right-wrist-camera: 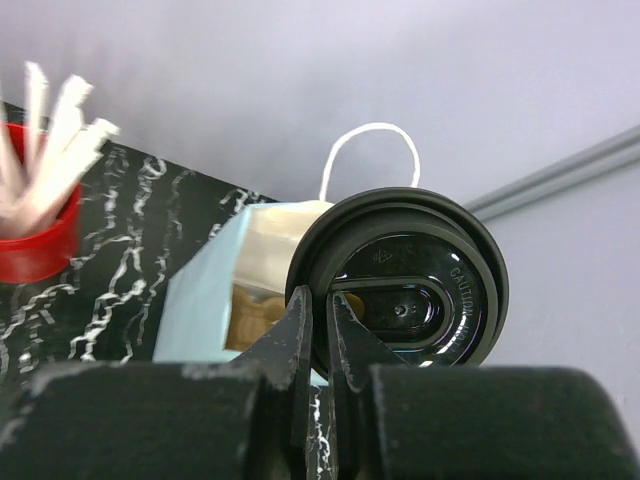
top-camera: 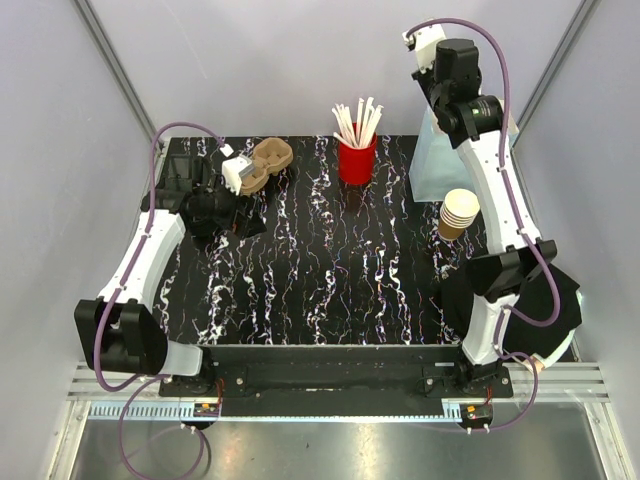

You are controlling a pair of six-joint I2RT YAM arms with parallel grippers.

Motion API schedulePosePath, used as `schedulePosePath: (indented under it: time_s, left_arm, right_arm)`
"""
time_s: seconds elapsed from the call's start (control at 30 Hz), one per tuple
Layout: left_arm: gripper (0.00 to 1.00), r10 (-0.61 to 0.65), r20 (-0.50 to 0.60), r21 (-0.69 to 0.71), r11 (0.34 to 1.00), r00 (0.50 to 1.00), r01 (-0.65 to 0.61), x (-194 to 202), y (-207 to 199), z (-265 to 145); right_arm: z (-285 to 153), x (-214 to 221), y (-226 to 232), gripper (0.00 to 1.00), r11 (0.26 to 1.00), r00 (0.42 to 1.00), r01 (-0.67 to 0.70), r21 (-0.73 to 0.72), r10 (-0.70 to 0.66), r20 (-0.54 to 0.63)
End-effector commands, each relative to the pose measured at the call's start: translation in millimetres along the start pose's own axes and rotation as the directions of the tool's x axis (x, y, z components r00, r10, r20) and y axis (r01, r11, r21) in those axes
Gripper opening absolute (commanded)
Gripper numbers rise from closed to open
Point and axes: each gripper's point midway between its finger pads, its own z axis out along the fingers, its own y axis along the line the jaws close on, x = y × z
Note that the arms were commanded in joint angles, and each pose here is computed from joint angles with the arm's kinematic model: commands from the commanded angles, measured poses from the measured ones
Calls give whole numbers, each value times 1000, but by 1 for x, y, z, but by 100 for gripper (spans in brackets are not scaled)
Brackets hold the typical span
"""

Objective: Pack the takeout coffee

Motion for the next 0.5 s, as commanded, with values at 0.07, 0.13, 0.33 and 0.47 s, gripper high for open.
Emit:
schedulePosePath:
  time_s: [0.07, 0.13, 0.33, 0.47]
  left_arm:
    - [99, 42, 57, 0, 999, 997, -42, -10, -3, -6]
    - [99, 41, 58, 0, 999, 997, -41, -10, -2, -5]
    - [99, 32, 56, 5, 999, 998, -32, -8, -1, -2]
    - [99, 27, 50, 8, 1000, 998, -27, -5, 0, -1]
  right_arm:
    - [26, 7, -25, 0, 995, 1000, -14, 103, 15, -10]
    - [31, 12, -22, 0, 995, 1000, -8, 96, 10, -24]
    - [48, 32, 2, 0, 1000, 998, 5, 22, -4, -64]
    - [62, 43, 14, 0, 1000, 996, 12, 3, -12, -90]
